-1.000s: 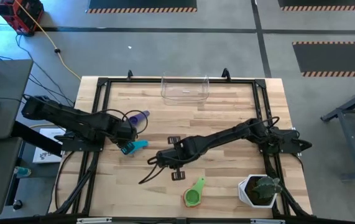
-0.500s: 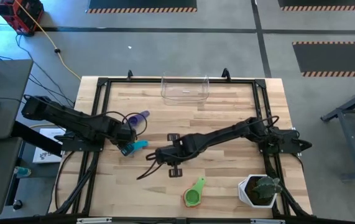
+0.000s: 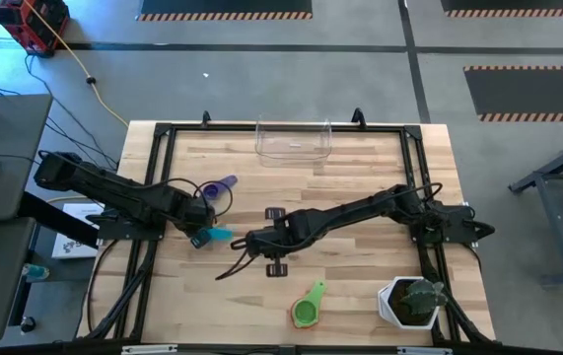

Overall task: Nest measuring cups in basket
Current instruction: Stack the light blue measuring cup on the green measuring cup

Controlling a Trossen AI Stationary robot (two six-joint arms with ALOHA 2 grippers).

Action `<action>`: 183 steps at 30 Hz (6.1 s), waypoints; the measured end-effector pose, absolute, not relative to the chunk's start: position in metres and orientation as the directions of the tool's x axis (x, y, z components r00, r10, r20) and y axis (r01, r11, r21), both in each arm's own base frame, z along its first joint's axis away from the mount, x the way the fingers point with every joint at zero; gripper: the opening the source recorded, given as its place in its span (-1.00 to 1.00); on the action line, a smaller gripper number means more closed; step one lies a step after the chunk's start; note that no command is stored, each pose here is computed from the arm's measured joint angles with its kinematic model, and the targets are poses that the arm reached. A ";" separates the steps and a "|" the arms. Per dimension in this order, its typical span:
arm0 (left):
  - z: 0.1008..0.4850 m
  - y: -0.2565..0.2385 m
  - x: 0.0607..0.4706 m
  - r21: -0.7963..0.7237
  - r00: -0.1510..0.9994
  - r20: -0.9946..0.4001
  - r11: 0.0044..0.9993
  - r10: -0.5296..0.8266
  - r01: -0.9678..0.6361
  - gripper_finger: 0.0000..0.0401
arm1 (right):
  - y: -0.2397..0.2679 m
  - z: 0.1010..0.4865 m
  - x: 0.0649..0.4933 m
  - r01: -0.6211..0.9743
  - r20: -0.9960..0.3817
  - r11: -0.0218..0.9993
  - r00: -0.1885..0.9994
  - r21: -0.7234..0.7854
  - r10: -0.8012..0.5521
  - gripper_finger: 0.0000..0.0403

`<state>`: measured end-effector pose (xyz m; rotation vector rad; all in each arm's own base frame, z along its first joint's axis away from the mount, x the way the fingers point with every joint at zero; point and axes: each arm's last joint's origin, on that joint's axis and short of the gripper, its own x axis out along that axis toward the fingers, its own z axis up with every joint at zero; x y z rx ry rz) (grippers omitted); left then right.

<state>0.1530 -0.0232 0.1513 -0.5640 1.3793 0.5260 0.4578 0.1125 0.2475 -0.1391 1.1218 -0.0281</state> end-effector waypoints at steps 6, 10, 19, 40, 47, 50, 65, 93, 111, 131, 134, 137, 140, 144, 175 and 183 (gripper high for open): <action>0.154 -0.026 0.167 -0.183 0.266 -0.964 0.759 -0.013 -0.625 -0.97 | 0.104 0.250 0.456 0.112 -0.886 0.980 0.420 -0.163 -0.195 -0.69; 0.159 -0.028 0.181 -0.298 0.406 -0.913 0.753 -0.045 -0.586 -0.97 | 0.085 0.267 0.449 0.278 -0.866 0.934 0.381 -0.227 -0.324 -0.69; 0.169 -0.027 0.201 -0.399 0.601 -0.799 0.745 0.003 -0.535 -0.97 | 0.051 0.331 0.430 0.459 -0.790 0.831 0.359 -0.314 -0.496 -0.69; 0.163 0.004 0.284 -0.285 0.478 -0.879 0.801 0.001 -0.526 -0.97 | -0.015 0.370 0.415 0.580 -0.753 0.771 0.376 -0.262 -0.539 -0.69; 0.153 0.007 0.292 -0.277 0.443 -0.897 0.798 -0.014 -0.536 -0.96 | -0.017 0.370 0.415 0.569 -0.756 0.777 0.376 -0.268 -0.536 -0.69; 0.150 0.007 0.292 -0.271 0.432 -0.902 0.798 -0.015 -0.539 -0.93 | -0.016 0.370 0.415 0.558 -0.757 0.783 0.376 -0.276 -0.535 -0.69; 0.150 0.007 0.292 -0.299 0.437 -0.898 0.794 -0.047 -0.530 -0.74 | -0.016 0.370 0.415 0.552 -0.765 0.791 0.381 -0.263 -0.520 -0.69; 0.197 0.040 0.254 -0.372 0.450 -0.885 0.757 -0.116 -0.536 -0.48 | -0.012 0.368 0.415 0.606 -0.808 0.787 0.404 -0.115 -0.428 -0.69; 0.264 0.031 0.178 -0.365 0.537 -0.844 0.726 0.006 -0.582 -0.48 | 0.004 0.331 0.434 0.495 -0.881 0.857 0.458 0.141 -0.120 -0.69; 0.279 0.021 0.159 -0.415 0.603 -0.797 0.717 0.010 -0.560 -0.48 | 0.030 0.242 0.463 0.172 -0.774 0.985 0.628 0.031 -0.085 -0.34; 0.279 0.021 0.159 -0.415 0.603 -0.798 0.717 0.010 -0.561 -0.48 | 0.030 0.230 0.463 0.154 -0.764 0.988 0.640 0.020 -0.084 -0.34; 0.279 0.021 0.159 -0.414 0.601 -0.799 0.717 0.010 -0.561 -0.48 | 0.030 0.218 0.462 0.144 -0.759 0.989 0.646 0.014 -0.083 -0.34; 0.279 0.021 0.159 -0.414 0.601 -0.799 0.717 0.010 -0.561 -0.48 | 0.029 0.206 0.459 0.150 -0.763 0.989 0.641 0.016 -0.085 -0.34; 0.279 0.021 0.159 -0.414 0.601 -0.799 0.717 0.010 -0.561 -0.48 | 0.028 0.191 0.455 0.151 -0.766 0.988 0.637 0.016 -0.085 -0.34; 0.279 0.022 0.159 -0.405 0.604 -0.796 0.718 0.027 -0.566 -0.48 | 0.018 0.164 0.456 0.126 -0.727 0.992 0.681 -0.004 -0.090 -0.34; 0.279 0.022 0.159 -0.392 0.602 -0.797 0.719 0.046 -0.574 -0.48 | 0.015 0.163 0.455 0.117 -0.740 0.993 0.668 0.009 -0.072 -0.34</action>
